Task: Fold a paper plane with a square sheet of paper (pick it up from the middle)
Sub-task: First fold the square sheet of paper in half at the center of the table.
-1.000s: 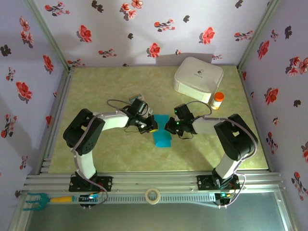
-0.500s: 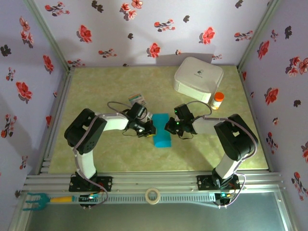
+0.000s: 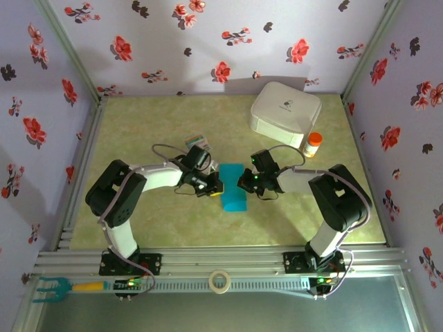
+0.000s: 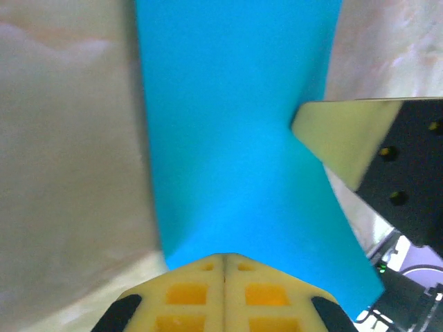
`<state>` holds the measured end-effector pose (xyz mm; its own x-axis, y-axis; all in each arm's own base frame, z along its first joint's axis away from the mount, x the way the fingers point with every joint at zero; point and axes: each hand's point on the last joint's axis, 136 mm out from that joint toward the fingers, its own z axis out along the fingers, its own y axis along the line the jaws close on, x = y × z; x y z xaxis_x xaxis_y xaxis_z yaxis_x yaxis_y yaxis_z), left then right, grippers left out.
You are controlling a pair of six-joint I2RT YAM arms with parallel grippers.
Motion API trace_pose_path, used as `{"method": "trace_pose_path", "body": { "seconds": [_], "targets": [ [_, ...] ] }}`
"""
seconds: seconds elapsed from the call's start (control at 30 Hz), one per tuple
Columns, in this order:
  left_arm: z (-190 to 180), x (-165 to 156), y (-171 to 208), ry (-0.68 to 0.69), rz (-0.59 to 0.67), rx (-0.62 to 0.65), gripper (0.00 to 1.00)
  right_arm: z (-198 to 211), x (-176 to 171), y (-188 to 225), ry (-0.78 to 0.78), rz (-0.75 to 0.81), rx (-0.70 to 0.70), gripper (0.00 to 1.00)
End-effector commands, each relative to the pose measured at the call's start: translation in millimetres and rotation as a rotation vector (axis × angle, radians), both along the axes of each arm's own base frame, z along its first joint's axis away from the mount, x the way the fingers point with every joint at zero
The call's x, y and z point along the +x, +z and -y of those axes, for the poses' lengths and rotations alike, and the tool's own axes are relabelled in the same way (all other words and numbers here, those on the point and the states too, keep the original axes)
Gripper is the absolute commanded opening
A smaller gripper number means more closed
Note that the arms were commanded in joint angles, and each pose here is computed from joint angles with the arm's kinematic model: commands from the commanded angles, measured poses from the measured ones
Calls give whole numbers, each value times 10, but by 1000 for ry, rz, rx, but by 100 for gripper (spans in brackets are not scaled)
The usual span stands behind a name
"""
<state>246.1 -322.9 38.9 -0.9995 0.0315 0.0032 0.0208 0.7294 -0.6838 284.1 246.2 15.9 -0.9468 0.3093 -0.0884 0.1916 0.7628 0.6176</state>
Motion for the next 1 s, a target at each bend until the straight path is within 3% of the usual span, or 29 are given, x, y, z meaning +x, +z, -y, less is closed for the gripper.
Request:
{"method": "trace_pose_path", "body": {
  "seconds": [0.0,0.33,0.67,0.8,0.97],
  "targets": [
    [148,20,162,22,-5,-96,3,387,-271,-371,-58,-123,-166,0],
    [167,-119,-110,14,-67,-105,4,389,-277,-380,-60,-124,-165,0],
    [-309,-433,-596,-42,-105,137,4,392,-280,-381,-61,-124,-165,0],
    [-291,-367,-457,-37,-70,135,4,392,-279,-377,-60,-125,-166,0],
    [-23,-177,27,-11,-7,6,4,401,-280,-378,-59,-124,-172,0]
  ]
}}
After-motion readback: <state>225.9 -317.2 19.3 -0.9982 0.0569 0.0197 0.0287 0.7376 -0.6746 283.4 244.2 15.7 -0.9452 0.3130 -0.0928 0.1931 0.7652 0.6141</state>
